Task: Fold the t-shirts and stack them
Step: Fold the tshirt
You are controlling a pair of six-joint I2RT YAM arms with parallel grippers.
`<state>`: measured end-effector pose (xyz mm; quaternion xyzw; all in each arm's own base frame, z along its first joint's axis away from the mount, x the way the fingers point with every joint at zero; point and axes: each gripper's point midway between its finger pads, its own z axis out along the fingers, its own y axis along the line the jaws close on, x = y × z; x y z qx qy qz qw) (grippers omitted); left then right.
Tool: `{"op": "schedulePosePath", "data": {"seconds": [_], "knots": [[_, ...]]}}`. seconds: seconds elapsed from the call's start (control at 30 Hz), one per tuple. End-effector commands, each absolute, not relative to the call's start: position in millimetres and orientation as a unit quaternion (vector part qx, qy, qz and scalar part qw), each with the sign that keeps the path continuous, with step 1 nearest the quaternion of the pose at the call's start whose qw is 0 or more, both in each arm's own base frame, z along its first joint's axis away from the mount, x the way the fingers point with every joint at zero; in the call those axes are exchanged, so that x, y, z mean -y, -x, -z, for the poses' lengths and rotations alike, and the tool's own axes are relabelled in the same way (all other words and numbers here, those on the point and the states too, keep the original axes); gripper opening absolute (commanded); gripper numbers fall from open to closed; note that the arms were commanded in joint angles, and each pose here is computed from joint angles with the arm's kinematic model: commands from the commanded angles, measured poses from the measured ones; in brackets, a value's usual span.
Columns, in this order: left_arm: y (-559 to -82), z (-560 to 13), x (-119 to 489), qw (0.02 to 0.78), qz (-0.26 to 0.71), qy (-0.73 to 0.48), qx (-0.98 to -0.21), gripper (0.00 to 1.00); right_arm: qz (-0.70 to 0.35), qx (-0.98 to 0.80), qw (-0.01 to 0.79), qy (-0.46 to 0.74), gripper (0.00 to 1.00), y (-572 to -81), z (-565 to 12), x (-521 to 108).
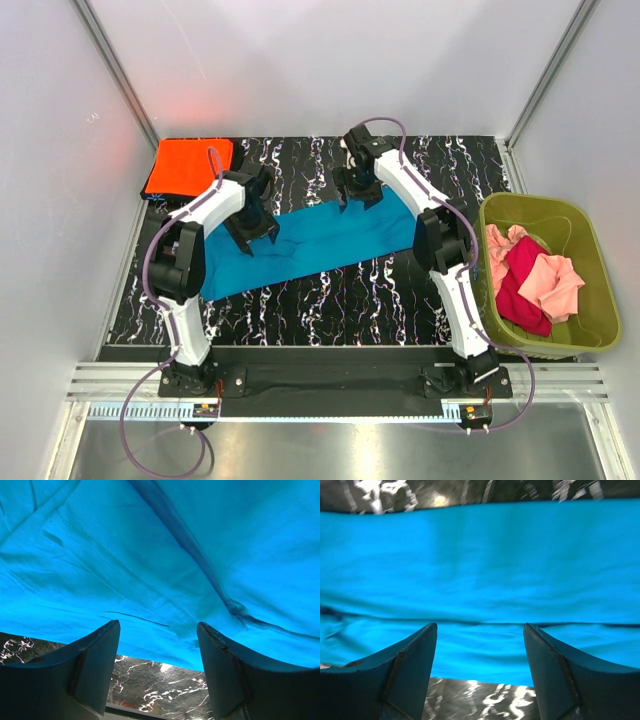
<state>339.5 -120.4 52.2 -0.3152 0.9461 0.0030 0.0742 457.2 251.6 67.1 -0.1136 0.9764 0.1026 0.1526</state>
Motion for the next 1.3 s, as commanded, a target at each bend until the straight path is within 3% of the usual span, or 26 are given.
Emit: {"op": "schedulePosePath", "data": {"seconds": [0.0,0.33,0.5,0.83,1.13,1.27], "knots": [[-350.6,-62.3,122.4,0.088,-0.002,0.333,-0.939,0.69,-0.037,-0.966,0.208,0.148,0.78,-484.3,-76.8,-226.1],[-359.1,-31.5,122.1,0.07,-0.029,0.33,-0.941,0.7,-0.024,-0.968,0.196,0.152,0.78,-501.1,-44.9,-200.8],[-366.9,-14.8,132.3,0.05,-0.026,0.33,-0.942,0.7,0.034,-0.976,0.174,0.128,0.78,-489.9,-22.7,-175.0],[-357.7,12.2,162.7,0.02,-0.032,0.298,-0.954,0.67,0.105,-0.988,0.097,0.064,0.78,-397.6,-4.6,-123.4],[-348.3,22.5,200.8,-0.004,-0.012,0.224,-0.974,0.66,0.086,-0.994,0.068,0.031,0.78,-338.5,-17.7,-114.8],[-370.8,14.2,212.5,0.002,0.003,0.16,-0.987,0.64,0.065,-0.995,0.065,0.038,0.78,-318.5,-25.6,-125.5]]}}
